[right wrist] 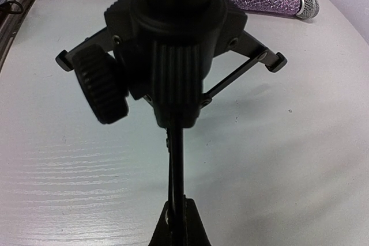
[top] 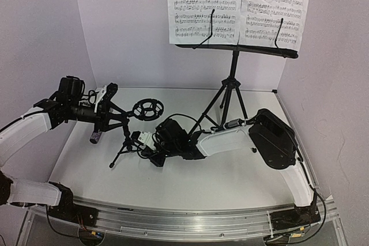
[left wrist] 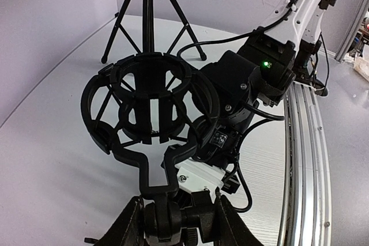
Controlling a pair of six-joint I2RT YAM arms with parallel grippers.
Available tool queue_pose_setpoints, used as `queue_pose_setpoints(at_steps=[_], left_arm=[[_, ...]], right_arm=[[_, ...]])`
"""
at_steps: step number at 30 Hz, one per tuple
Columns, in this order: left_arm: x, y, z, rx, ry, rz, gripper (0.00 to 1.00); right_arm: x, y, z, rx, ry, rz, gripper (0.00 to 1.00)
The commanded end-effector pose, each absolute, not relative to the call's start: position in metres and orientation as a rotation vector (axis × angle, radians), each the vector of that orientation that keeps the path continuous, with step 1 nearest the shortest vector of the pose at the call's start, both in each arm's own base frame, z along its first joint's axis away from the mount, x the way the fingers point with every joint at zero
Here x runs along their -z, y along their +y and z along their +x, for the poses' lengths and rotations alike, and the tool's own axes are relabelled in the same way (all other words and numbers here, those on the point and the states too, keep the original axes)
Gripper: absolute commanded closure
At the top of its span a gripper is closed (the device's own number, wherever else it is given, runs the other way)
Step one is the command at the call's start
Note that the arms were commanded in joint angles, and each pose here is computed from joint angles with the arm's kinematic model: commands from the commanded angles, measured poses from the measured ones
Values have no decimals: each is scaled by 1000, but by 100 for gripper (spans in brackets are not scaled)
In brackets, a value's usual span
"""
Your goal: Set up the instrument practice props
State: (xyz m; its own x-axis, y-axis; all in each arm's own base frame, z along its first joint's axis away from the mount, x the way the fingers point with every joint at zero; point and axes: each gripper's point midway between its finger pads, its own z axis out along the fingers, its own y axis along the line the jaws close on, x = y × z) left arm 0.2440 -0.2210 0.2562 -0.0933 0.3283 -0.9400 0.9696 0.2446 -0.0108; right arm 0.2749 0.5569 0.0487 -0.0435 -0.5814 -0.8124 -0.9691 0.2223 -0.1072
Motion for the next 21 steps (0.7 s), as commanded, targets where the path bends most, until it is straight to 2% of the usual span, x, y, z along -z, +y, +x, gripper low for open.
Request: queue_pose_setpoints(at_steps=[1, 4, 8, 14, 21], left_arm=[[-353, -231, 205, 958, 1188, 1271, 100], [-359, -230, 214, 946, 1221, 1216, 100], [-320, -228, 237, 967, 1440, 1092, 100], [-335, -228, 245, 923, 1388, 1064, 100], [-302, -224, 257, 898, 1469, 967, 100]], right_arm=[[29, 492, 270, -401, 2074, -1526, 100], [38, 478, 263, -394, 2136, -1506, 100], [36, 474, 259, -410, 2155, -1491, 100], [47, 464, 262, -344, 2176, -1488, 100], [49, 462, 261, -357, 2188, -1462, 100]])
